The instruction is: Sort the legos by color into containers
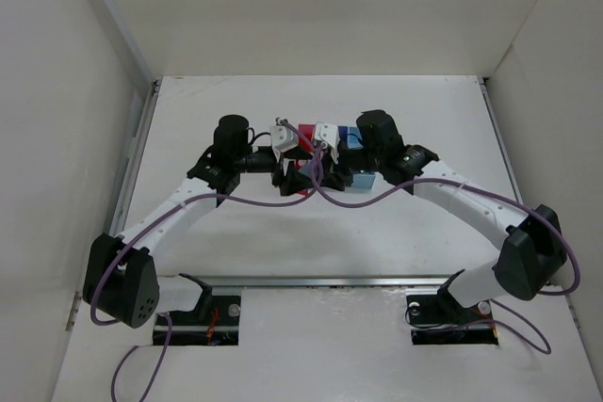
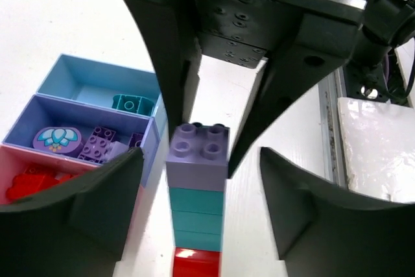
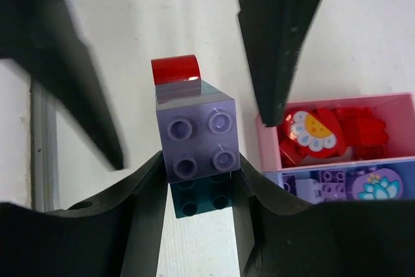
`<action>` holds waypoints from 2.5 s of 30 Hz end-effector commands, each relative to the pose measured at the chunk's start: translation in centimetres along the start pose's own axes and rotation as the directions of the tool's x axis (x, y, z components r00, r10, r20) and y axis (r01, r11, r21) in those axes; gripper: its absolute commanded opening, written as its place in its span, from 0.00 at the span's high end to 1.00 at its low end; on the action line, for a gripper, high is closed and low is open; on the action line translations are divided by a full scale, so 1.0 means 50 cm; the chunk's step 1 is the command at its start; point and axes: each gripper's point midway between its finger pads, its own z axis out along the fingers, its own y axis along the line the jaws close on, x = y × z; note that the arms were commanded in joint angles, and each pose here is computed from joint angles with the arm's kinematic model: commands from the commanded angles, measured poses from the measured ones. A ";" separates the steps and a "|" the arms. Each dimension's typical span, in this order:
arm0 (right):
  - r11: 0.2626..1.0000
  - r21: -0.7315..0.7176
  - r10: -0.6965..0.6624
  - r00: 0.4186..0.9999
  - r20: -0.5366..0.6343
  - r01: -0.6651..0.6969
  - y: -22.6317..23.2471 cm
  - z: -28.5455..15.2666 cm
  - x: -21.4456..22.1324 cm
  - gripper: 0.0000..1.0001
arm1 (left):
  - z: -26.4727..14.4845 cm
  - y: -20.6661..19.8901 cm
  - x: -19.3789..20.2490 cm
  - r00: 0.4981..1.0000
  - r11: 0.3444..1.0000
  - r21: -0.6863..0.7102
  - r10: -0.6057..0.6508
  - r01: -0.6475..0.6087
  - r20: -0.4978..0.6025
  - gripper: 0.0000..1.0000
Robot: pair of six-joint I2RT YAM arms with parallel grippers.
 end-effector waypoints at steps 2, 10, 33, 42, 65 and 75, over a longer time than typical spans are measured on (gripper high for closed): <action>0.994 0.083 -0.077 0.993 0.095 0.069 -0.023 -0.028 -0.073 1.00 | 0.001 -0.028 -0.044 0.997 0.995 0.072 0.072 -0.074 0.029 0.21; 0.991 0.100 -0.097 0.990 0.103 0.087 -0.025 -0.038 -0.083 1.00 | -0.012 -0.020 -0.020 0.989 0.987 0.077 0.143 -0.139 -0.047 0.04; 0.996 0.045 -0.084 0.990 0.114 0.079 0.008 -0.031 -0.086 0.47 | -0.014 0.060 0.016 0.983 0.982 -0.104 0.149 -0.159 -0.104 1.00; 0.992 0.087 -0.105 0.987 0.126 0.094 -0.002 -0.047 -0.107 0.24 | -0.023 0.053 0.047 0.979 0.981 -0.105 0.149 -0.165 -0.142 1.00; 0.992 0.074 -0.116 0.984 0.134 0.107 -0.030 -0.016 -0.128 0.30 | -0.023 0.031 0.067 0.978 0.987 -0.053 0.141 -0.151 -0.156 1.00; 0.986 0.101 -0.146 0.980 0.138 0.132 -0.044 -0.019 -0.145 0.29 | -0.025 0.017 0.080 0.978 0.990 -0.032 0.134 -0.140 -0.158 1.00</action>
